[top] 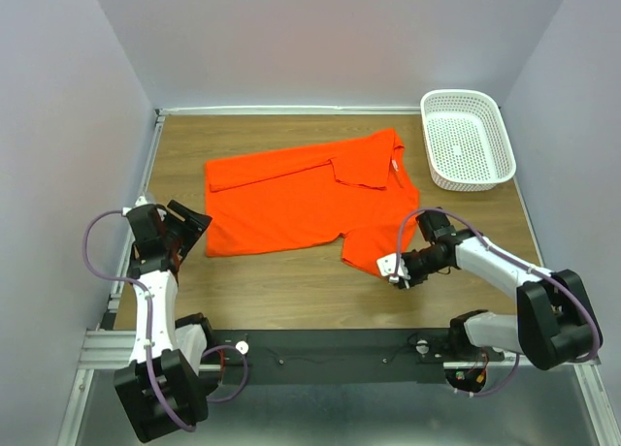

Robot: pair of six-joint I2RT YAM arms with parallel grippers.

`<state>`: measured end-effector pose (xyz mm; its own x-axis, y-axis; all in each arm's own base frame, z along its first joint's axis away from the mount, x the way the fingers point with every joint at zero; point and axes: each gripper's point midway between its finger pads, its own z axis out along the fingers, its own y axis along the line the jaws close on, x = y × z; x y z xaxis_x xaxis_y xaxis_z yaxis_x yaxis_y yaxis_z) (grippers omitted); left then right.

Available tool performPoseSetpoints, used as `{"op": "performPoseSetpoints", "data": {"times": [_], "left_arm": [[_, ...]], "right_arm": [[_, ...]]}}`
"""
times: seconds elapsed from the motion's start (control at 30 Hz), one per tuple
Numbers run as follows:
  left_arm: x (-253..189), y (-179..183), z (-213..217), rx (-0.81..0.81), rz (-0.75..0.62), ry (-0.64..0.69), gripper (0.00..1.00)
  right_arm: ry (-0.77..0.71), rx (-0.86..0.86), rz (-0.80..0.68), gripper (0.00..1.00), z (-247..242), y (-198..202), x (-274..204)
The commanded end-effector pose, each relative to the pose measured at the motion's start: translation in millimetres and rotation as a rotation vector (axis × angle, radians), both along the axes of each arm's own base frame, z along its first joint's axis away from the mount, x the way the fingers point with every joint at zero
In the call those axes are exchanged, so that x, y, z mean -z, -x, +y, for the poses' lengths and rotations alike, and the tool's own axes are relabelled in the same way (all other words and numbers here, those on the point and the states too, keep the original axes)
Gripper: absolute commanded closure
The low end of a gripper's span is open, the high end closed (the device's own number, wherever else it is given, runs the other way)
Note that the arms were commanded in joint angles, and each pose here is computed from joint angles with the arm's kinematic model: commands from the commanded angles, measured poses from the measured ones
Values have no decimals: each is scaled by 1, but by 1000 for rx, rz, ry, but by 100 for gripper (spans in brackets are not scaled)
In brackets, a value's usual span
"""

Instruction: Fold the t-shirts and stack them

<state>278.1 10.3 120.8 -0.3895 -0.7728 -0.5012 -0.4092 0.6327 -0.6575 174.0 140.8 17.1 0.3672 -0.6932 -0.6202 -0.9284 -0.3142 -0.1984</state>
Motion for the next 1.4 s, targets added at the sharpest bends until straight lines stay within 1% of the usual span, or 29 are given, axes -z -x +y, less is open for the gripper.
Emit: {"op": "performPoseSetpoints", "data": {"times": [0.0,0.03,0.13,0.33,0.4,0.43,0.57,0.77,0.9,1.0,1.03,1.07,1.13,1.2,1.23,1.27,1.3,1.33,1.37], "left_arm": [[24,9,-5,-18,84,43,31],[28,11,-5,-22,106,43,33],[42,15,-4,-43,194,32,33],[62,16,-16,-32,274,43,33],[69,18,-23,-19,297,41,36],[72,19,-23,-24,311,42,37],[72,20,-12,-103,324,10,39],[69,31,5,-197,381,-46,37],[74,30,8,-213,394,-50,37],[89,27,9,-208,440,-56,40],[90,25,7,-196,443,-49,42],[92,21,6,-189,435,-44,46],[97,20,5,-184,444,-34,48],[97,18,6,-187,439,-40,58],[97,17,7,-188,436,-46,62],[94,15,9,-189,426,-56,74],[92,13,10,-190,416,-59,81],[91,13,9,-184,416,-62,88],[89,11,8,-170,407,-59,100]], "right_arm": [[66,15,-16,64,-9,-3,15],[61,16,-16,65,-8,-3,14],[54,22,-13,68,-8,-2,14],[39,36,-10,76,-5,-5,11],[36,40,-11,79,-4,-5,10],[32,40,-12,82,-4,-6,9],[31,44,-17,83,-3,-7,8],[31,50,-22,86,-3,-10,6],[22,54,-24,87,-1,-13,4],[10,56,-29,87,2,-16,-1],[8,58,-28,87,2,-16,-1],[9,58,-29,87,2,-16,-1],[9,60,-33,88,1,-16,-2],[11,63,-38,88,1,-16,-2],[9,66,-37,91,1,-16,-3],[5,70,-35,92,1,-16,-4],[1,85,-30,99,2,-17,-6],[-7,93,-27,99,3,-17,-9],[-20,116,-18,99,5,-18,-13]]}}
